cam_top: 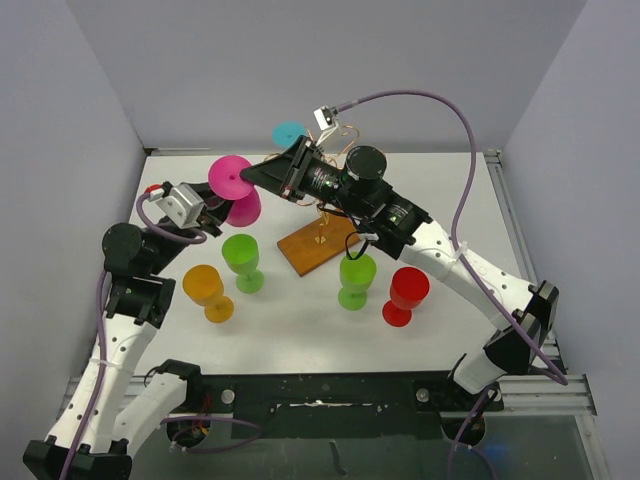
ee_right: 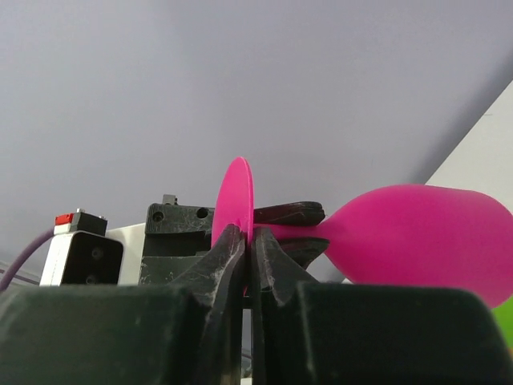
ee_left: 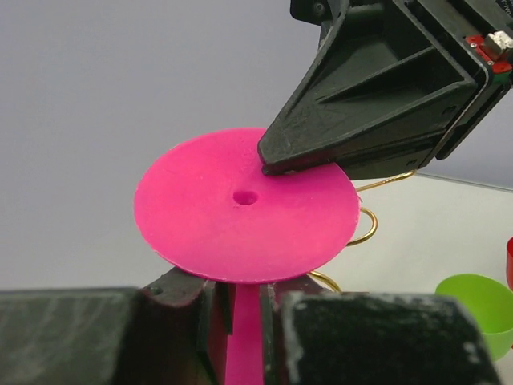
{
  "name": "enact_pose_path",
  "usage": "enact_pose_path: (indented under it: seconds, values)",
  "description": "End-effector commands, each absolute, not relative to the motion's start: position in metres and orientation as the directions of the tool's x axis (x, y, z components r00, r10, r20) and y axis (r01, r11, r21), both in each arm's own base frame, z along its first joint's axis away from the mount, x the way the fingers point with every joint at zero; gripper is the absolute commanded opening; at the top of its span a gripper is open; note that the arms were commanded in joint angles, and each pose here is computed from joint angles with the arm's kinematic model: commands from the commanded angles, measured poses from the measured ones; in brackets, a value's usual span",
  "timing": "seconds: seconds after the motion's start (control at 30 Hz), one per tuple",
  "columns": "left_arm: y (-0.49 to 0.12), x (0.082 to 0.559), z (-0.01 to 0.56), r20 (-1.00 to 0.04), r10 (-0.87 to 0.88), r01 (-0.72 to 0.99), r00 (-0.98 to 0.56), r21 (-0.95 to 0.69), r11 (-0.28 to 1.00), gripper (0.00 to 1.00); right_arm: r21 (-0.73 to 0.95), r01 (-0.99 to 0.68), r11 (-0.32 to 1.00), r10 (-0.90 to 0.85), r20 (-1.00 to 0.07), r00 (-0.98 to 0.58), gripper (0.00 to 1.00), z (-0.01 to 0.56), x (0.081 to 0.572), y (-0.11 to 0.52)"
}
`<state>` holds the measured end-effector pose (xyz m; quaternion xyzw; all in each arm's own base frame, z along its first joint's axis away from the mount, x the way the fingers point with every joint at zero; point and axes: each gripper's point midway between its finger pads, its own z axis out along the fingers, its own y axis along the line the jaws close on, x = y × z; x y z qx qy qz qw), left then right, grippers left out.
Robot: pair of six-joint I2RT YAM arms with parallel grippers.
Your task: Place the wine glass upside down on the wine glass rack
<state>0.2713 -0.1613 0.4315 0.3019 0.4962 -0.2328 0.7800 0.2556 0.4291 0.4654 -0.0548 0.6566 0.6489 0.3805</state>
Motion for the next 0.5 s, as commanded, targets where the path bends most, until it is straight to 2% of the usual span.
enact_pose_path:
  seconds: [0.0,0.13,0.2,0.3,0.47]
  values:
    - [-0.152,0.257,0.468,-0.853,-0.095,0.601,0.513,0.278,0.750,0.14,0.784,-0.619,0.041,0.450,-0.568,-0.690,0.00,0.491,0.248,0.424]
    - [-0.140,0.255,0.475,-0.841,-0.095,0.548,0.532,0.257,0.796,0.43,0.739,-0.673,-0.011,0.465,-0.593,-0.658,0.00,0.514,0.239,0.415]
    - [-0.138,0.251,0.477,-0.835,-0.094,0.539,0.542,0.261,0.801,0.51,0.720,-0.694,-0.030,0.472,-0.602,-0.644,0.00,0.524,0.236,0.409]
    - [-0.135,0.244,0.482,-0.826,-0.091,0.528,0.556,0.267,0.806,0.56,0.695,-0.717,-0.056,0.481,-0.611,-0.629,0.00,0.538,0.232,0.400]
    - [-0.127,0.232,0.492,-0.804,-0.104,0.503,0.585,0.260,0.824,0.59,0.639,-0.762,-0.106,0.503,-0.626,-0.595,0.00,0.563,0.224,0.380]
